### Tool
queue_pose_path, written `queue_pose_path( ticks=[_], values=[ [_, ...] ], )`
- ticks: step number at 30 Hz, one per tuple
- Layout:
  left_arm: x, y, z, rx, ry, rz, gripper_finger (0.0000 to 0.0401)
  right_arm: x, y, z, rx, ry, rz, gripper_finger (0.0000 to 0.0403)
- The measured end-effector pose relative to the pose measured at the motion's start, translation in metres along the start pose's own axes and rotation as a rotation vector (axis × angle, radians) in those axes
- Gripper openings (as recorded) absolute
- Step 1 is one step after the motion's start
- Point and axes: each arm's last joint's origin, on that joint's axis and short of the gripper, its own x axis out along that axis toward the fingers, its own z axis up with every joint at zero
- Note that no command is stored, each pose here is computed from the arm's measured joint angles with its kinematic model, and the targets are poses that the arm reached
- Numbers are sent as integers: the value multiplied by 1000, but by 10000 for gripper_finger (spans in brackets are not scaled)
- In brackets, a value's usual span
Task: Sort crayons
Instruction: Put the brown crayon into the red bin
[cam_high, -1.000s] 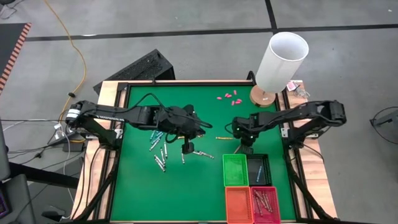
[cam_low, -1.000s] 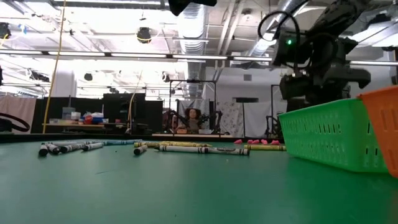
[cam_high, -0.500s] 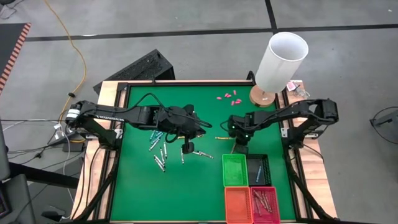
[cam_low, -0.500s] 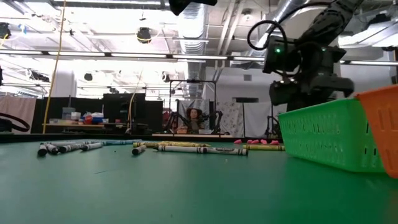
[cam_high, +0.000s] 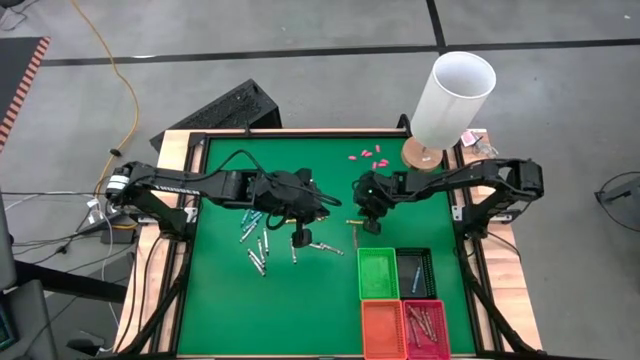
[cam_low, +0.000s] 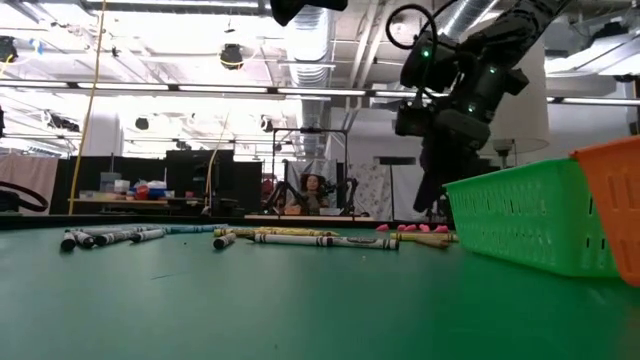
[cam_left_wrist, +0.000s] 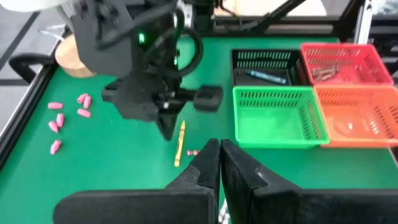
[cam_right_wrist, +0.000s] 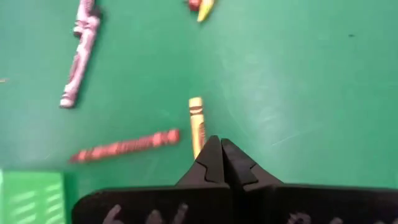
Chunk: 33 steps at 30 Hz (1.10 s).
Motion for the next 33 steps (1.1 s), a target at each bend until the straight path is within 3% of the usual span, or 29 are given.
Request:
queue_pose_path(
  ticks=[4, 7, 12, 16, 19, 22, 25, 30, 33],
  values=[
    [0, 0, -2, 2, 18, 1, 0, -4, 6, 0, -22, 42, 127, 0],
    [0, 0, -2, 2, 20, 0, 0, -2, 12, -2, -33, 61, 157, 0],
    [15, -2, -23, 71, 48, -55, 0, -6, 18, -2, -46, 53, 77, 0],
    [36, -4, -53, 95, -35, -100, 0, -31, 16, 3, 46, -45, -55, 0],
    [47, 2, -72, 52, -150, -18, 0, -62, 14, 5, 135, -157, -140, 0],
    [51, 12, -85, -36, -256, 148, 0, -96, 14, 2, 193, -276, -190, 0],
    [59, 14, -92, -130, -286, 250, 0, -124, 15, -6, 224, -357, -245, 0],
    [92, 0, -105, -91, -202, 128, 12, -154, 18, -23, 252, -410, -280, 0],
    [113, -12, -110, 61, -133, 48, 32, -164, 20, -32, 264, -416, -268, 0]
  ],
)
